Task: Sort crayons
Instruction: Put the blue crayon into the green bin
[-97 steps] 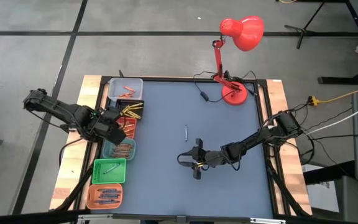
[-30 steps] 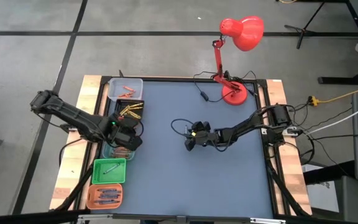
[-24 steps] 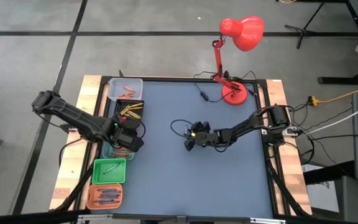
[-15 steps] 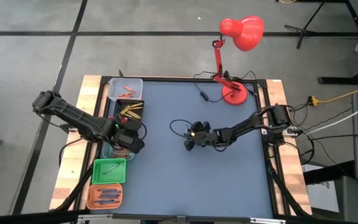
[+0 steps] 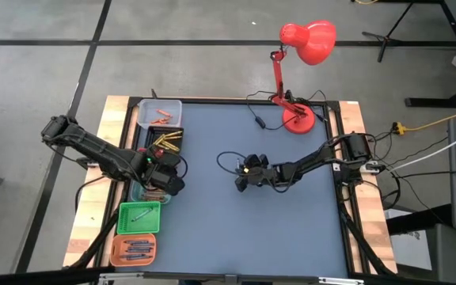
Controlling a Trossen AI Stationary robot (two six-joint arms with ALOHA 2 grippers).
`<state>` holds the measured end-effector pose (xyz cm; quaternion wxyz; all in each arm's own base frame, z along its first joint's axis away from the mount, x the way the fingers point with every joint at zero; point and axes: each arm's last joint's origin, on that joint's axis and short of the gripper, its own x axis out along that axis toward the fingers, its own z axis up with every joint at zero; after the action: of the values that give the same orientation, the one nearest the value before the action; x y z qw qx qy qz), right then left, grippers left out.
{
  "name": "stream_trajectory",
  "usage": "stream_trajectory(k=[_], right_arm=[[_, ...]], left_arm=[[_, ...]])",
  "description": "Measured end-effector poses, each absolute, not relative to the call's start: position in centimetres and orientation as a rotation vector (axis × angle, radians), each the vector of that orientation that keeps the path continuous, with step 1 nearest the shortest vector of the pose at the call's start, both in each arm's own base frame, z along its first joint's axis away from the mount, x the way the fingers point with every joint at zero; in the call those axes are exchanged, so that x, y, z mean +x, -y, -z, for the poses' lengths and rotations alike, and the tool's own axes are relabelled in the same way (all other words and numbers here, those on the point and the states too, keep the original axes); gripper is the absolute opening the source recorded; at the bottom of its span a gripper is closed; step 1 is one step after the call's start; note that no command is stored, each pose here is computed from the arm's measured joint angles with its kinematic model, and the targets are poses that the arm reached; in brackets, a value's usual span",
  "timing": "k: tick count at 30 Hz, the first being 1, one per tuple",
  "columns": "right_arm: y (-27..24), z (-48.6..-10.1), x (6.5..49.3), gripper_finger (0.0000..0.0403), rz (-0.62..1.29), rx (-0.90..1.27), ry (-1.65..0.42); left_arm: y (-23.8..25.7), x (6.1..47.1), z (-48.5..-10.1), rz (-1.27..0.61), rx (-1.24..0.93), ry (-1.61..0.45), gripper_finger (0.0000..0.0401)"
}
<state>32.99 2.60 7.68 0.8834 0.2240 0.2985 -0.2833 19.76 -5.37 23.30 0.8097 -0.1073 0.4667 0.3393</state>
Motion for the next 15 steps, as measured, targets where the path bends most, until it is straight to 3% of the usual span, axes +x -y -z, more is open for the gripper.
stream_trajectory(k=[6, 15], right_arm=[[-2.64, -7.68, 32.99, 0.0065, 0.585, 0.467, -0.623], [-2.71, -7.71, 33.05, 0.0054, 0.505, 0.362, -0.668]], left_arm=[[5.39, 19.8, -23.31, -0.723, -0.233, -0.994, 0.0073], [5.39, 19.81, -23.32, -0.722, -0.234, -0.992, 0.0073]])
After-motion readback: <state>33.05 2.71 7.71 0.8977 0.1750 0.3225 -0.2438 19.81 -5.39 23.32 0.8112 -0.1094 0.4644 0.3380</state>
